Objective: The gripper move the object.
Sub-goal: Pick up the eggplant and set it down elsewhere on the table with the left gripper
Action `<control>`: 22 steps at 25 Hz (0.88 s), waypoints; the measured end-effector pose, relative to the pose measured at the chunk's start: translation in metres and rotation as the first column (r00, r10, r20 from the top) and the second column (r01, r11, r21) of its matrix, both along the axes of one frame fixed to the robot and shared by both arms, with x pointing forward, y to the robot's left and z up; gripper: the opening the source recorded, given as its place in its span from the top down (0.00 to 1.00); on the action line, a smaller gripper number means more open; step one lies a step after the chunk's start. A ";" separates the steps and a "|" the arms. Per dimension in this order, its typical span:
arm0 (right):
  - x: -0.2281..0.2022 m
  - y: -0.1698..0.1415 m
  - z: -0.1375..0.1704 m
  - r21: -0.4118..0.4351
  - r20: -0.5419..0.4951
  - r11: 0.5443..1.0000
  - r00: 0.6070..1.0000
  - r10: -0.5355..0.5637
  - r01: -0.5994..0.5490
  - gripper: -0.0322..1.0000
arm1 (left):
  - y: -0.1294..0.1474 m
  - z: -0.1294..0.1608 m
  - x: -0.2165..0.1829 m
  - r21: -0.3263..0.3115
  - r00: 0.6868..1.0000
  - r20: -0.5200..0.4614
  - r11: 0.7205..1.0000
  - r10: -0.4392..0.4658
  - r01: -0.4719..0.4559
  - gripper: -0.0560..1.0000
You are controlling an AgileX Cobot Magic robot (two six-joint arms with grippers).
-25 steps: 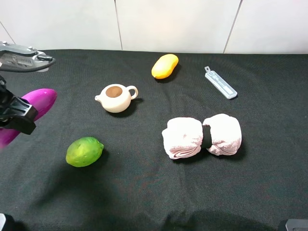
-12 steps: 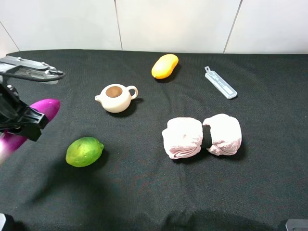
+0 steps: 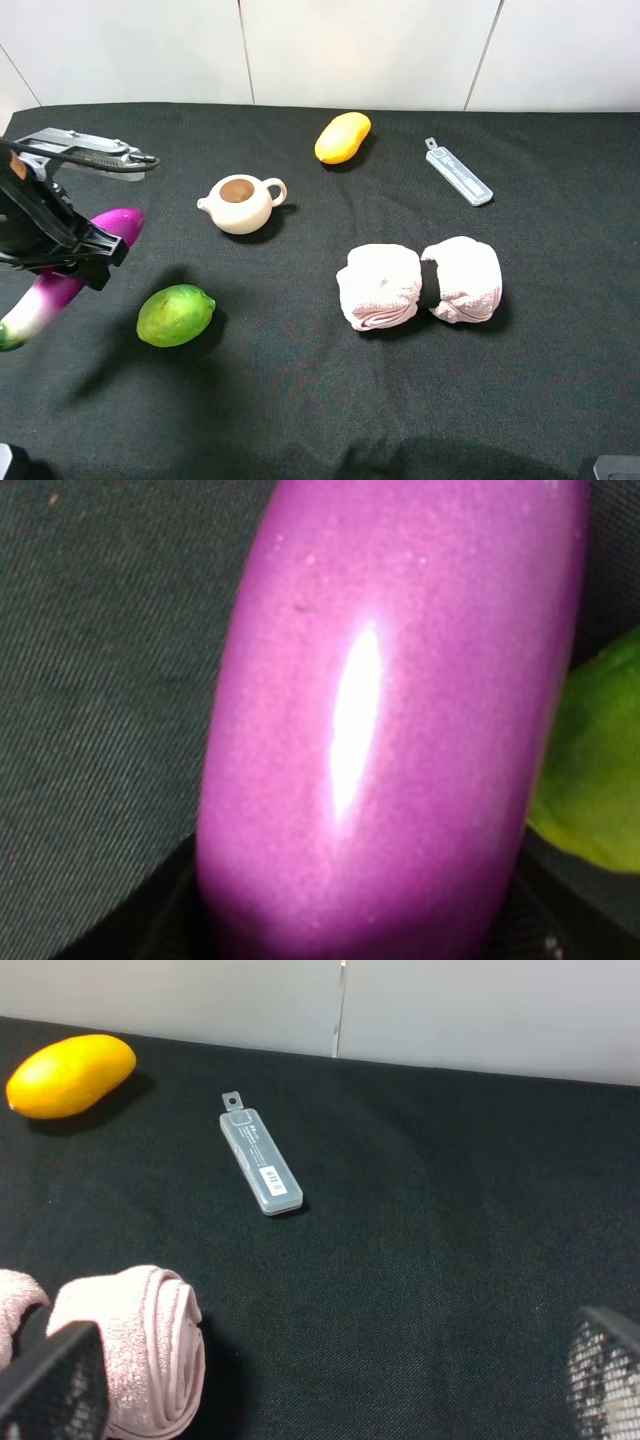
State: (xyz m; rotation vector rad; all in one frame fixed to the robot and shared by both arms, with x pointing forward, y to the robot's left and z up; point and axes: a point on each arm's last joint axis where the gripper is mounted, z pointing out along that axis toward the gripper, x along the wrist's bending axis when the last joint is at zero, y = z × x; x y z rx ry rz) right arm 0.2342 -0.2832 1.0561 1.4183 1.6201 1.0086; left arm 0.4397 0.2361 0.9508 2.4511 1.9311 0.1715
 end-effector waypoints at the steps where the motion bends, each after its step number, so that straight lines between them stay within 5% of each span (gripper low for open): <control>1: 0.000 0.000 0.000 0.000 0.000 1.000 1.000 0.000 0.000 0.30 | -0.001 -0.003 0.002 0.001 1.000 -0.004 1.000 0.000 0.000 0.42; 22: 0.000 0.000 0.000 0.000 0.000 1.000 1.000 0.000 0.000 0.30 | -0.008 -0.044 0.017 -0.003 0.999 -0.038 1.000 -0.008 0.008 0.42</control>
